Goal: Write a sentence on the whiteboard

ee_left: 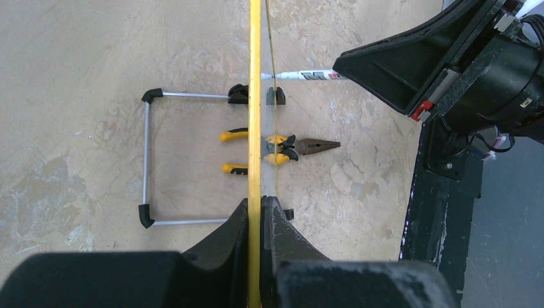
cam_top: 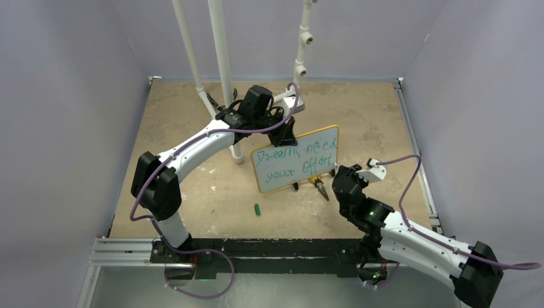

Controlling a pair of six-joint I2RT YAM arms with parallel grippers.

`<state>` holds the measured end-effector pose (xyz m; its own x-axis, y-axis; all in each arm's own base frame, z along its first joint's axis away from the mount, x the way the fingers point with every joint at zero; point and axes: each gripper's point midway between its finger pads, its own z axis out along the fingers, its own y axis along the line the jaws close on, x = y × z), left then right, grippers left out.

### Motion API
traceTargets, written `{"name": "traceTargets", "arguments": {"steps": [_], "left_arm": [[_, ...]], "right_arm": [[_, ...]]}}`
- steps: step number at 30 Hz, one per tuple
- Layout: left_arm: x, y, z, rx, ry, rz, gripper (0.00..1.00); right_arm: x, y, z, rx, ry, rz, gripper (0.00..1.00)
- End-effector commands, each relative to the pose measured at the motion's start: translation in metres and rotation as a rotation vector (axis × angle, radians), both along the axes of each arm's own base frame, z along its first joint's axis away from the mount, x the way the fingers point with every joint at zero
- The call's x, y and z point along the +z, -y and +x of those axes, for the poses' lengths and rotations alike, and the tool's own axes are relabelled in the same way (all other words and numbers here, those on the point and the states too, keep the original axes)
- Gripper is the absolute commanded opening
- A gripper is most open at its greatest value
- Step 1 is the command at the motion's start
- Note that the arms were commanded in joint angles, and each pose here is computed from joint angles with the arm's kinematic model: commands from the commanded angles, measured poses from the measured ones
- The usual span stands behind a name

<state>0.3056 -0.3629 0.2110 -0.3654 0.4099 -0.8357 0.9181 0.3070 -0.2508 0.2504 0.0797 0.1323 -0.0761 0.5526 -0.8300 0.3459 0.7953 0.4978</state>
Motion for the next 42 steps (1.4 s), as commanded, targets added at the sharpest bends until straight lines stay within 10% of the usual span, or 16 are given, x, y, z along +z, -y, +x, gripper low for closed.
{"name": "traceTargets", "arguments": {"steps": [1,42], "left_arm": [[0.0004,-0.0030,-0.0033,-0.024,0.018,0.005,0.00],[0.0030,-0.0028,-0.0003,-0.001,0.019,-0.002,0.00]], "right_arm": [[0.0173,0.0033,0.0047,-0.040,0.053,0.030,0.00],[0.0161,0.0003,0.0053,-0.030,0.032,0.019,0.00]]}}
